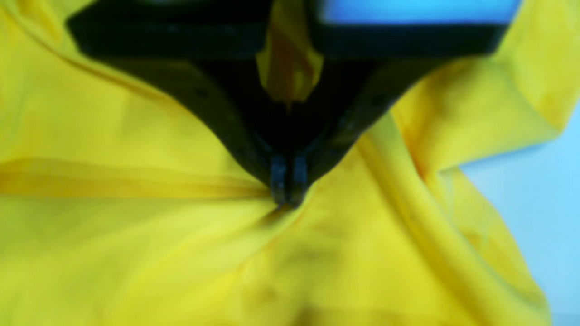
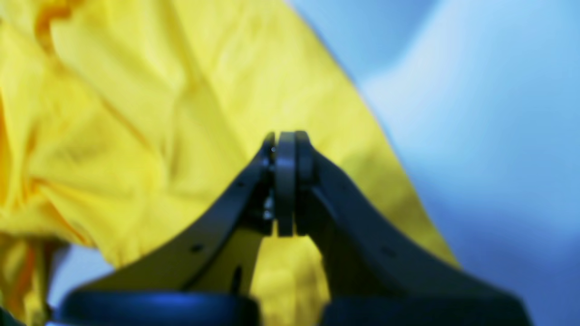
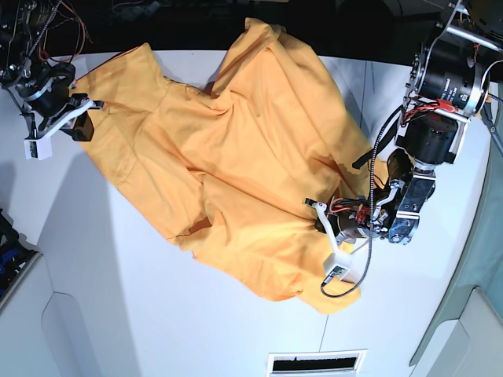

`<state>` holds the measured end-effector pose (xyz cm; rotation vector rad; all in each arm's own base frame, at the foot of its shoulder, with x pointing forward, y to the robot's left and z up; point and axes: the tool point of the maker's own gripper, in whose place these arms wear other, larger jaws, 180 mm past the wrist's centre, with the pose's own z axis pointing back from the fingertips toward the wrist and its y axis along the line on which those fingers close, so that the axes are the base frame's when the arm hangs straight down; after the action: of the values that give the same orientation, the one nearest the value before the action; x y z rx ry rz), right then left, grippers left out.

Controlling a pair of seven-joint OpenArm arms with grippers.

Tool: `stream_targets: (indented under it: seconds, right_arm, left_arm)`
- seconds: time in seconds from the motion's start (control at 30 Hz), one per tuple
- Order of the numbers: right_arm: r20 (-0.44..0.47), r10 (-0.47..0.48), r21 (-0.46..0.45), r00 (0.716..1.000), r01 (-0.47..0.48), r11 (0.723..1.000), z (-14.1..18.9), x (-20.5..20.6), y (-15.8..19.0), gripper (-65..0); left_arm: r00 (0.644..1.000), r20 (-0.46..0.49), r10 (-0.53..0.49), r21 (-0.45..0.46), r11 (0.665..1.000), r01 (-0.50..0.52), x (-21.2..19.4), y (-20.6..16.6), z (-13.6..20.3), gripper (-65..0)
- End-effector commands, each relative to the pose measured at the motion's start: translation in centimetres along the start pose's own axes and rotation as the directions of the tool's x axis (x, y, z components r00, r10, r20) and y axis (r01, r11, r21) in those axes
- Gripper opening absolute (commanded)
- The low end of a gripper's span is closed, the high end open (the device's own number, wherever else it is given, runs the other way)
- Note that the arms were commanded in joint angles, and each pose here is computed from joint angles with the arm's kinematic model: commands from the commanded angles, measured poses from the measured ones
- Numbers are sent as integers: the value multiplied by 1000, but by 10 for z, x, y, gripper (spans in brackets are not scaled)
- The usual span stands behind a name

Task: Layout the t-shirt on the table in an organized manner, then fold the t-shirt properly
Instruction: 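Drag the shirt with the left gripper across the table away from the right gripper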

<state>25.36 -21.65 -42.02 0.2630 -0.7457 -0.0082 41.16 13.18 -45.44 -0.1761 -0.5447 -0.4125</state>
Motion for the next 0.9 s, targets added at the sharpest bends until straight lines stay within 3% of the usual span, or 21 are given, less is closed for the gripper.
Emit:
stream_targets:
  seconds: [0.0, 0.17, 0.4, 0.53, 0.63, 0.73, 0.87]
  right_arm:
    - [68, 19, 5, 998, -19, 1000, 1, 26, 0, -650]
    - [141, 29, 4, 990, -30, 1000, -13, 67, 2, -650]
    - [122, -57, 31, 991, 54, 998, -56, 79, 1, -650]
    - [51, -26, 64, 998, 22, 998, -83, 78, 11, -650]
    - [-39, 23, 77, 999, -20, 997, -97, 54, 21, -650]
    - [-134, 57, 100, 989, -44, 994, -103, 25, 31, -650]
    - [-191, 67, 110, 979, -47, 993, -101, -2, 35, -650]
  left_arm:
    - [998, 53, -22, -17, 1000, 23, 26, -1, 10, -650]
    - [978, 202, -56, -63, 996, 70, 84, -24, 37, -650]
    - [948, 315, -40, -129, 988, 85, 127, -52, 45, -650]
    - [935, 354, -21, -170, 982, 86, 141, -78, 28, -650]
    - [936, 352, -18, -183, 979, 88, 138, -99, 8, -650]
    - [945, 325, -23, -132, 989, 69, 128, -105, -14, -650]
    - [965, 261, -22, -65, 997, 40, 100, -104, -40, -650]
